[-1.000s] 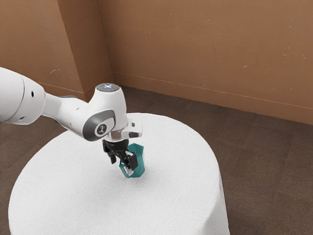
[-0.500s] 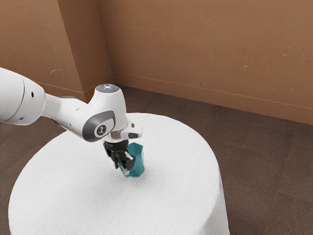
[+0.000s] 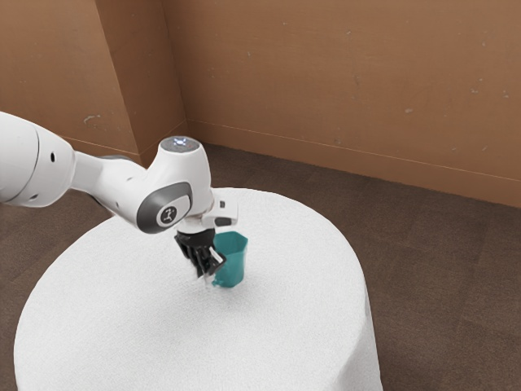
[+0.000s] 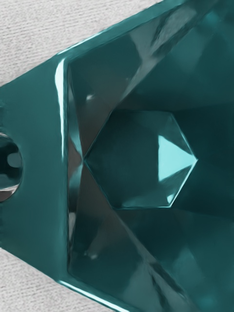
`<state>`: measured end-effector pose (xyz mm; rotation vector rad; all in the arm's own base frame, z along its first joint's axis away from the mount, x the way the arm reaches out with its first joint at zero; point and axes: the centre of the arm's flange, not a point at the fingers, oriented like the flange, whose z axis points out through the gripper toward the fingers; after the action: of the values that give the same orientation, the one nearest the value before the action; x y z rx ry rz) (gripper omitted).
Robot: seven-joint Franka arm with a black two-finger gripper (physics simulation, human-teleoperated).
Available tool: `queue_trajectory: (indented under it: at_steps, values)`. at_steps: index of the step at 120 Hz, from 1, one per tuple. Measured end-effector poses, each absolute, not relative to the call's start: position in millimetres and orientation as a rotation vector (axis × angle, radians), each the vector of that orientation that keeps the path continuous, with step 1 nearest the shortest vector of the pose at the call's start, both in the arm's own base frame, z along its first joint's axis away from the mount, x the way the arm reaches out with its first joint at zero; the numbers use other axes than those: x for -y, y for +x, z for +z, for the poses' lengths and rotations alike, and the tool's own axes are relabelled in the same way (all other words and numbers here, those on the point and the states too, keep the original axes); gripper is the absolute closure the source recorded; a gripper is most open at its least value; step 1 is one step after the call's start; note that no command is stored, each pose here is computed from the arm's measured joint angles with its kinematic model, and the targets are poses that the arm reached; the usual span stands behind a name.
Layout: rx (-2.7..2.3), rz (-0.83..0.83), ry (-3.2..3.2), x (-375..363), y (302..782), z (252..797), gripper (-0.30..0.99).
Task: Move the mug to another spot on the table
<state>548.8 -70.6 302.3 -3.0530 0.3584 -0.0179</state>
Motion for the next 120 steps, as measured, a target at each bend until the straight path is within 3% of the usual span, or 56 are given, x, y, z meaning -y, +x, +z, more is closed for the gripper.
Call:
queue_trajectory:
  at_steps: [34,72,120]
  values:
    - [-0.32,-0.145,-3.016,55,558,324,0.72]
    - [-0.164,-0.162,-2.984,-1,558,331,0.73]
    - [-0.076,-0.22,-3.017,23,473,333,0.74]
